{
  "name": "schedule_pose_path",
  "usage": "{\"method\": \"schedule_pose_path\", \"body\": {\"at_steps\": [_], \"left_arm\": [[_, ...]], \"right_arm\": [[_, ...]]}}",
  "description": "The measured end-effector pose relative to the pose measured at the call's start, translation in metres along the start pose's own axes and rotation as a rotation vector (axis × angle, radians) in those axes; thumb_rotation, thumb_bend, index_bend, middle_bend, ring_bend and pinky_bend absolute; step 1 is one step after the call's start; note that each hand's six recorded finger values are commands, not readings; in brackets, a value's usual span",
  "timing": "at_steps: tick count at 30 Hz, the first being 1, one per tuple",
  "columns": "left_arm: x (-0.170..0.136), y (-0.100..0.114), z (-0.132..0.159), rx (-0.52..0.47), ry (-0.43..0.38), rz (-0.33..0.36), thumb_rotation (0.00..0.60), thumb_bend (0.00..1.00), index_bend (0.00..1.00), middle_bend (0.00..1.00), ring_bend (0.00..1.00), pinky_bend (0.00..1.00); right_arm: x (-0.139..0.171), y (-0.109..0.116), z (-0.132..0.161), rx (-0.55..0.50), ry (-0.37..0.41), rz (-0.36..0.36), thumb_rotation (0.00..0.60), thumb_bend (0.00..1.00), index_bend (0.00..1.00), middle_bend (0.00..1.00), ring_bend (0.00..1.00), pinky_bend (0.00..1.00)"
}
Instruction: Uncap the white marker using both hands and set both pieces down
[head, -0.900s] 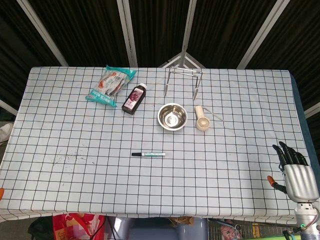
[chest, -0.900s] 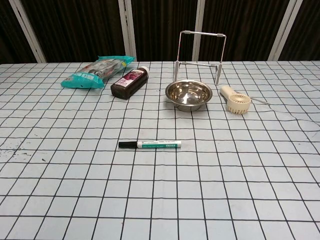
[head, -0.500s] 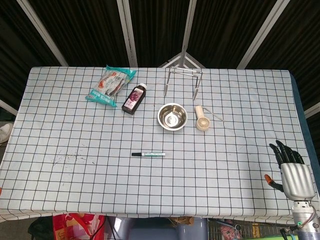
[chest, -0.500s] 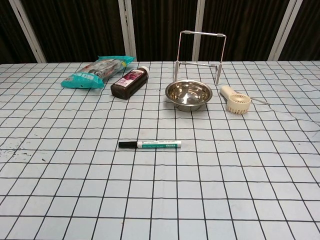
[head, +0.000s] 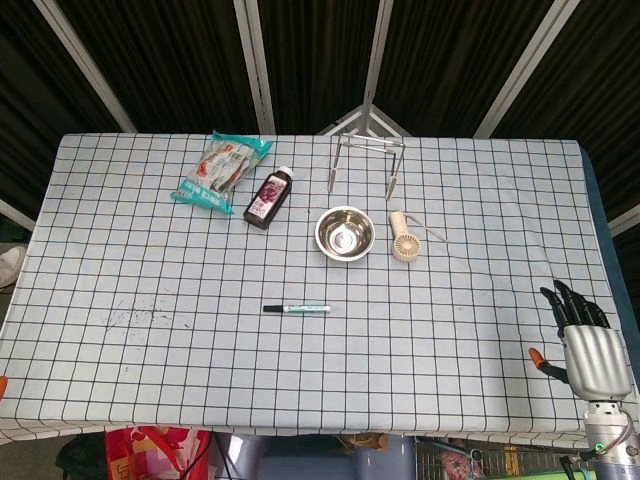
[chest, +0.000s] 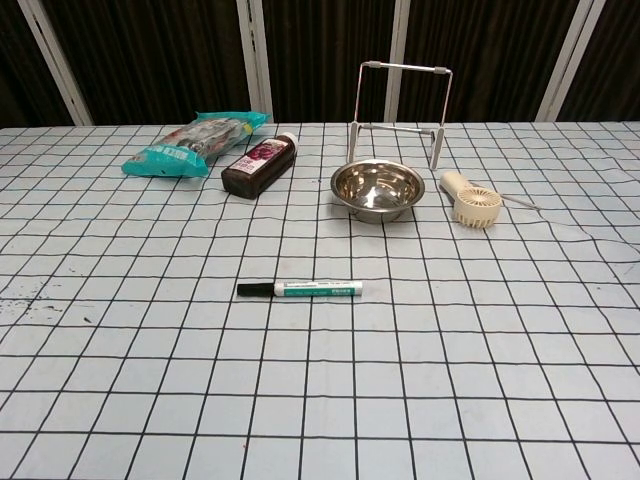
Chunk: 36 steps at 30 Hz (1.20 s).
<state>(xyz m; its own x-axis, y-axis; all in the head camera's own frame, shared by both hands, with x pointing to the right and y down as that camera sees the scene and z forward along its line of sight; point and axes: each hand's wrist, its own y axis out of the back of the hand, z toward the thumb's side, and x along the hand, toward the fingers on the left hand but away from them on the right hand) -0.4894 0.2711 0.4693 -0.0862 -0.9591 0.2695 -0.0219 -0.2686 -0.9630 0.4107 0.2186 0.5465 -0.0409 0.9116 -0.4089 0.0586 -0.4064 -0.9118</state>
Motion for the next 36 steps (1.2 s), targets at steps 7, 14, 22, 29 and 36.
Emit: {"method": "schedule_pose_path", "body": {"at_steps": [7, 14, 22, 29, 36], "left_arm": [[0.001, 0.004, -0.002, -0.015, 0.004, 0.012, 0.6, 0.41, 0.0, 0.0, 0.0, 0.09], [0.0, 0.002, -0.006, -0.006, 0.012, 0.006, 0.6, 0.41, 0.0, 0.0, 0.0, 0.09], [0.003, -0.005, -0.017, 0.007, 0.039, -0.016, 0.6, 0.41, 0.0, 0.0, 0.0, 0.09], [0.01, -0.013, -0.02, 0.021, 0.049, -0.033, 0.6, 0.41, 0.0, 0.0, 0.0, 0.09], [0.014, -0.018, -0.023, 0.044, 0.064, -0.045, 0.6, 0.41, 0.0, 0.0, 0.0, 0.09]], "right_arm": [[-0.015, -0.009, 0.024, -0.059, 0.035, 0.019, 0.6, 0.23, 0.21, 0.1, 0.15, 0.11], [-0.042, -0.024, 0.076, -0.109, 0.114, 0.069, 0.6, 0.23, 0.24, 0.1, 0.15, 0.1], [-0.075, -0.048, 0.172, -0.149, 0.232, 0.13, 0.6, 0.23, 0.3, 0.1, 0.15, 0.09], [-0.091, -0.076, 0.247, -0.193, 0.297, 0.199, 0.6, 0.23, 0.33, 0.1, 0.15, 0.08], [-0.104, -0.107, 0.304, -0.196, 0.326, 0.257, 0.6, 0.23, 0.37, 0.1, 0.15, 0.07]]}}
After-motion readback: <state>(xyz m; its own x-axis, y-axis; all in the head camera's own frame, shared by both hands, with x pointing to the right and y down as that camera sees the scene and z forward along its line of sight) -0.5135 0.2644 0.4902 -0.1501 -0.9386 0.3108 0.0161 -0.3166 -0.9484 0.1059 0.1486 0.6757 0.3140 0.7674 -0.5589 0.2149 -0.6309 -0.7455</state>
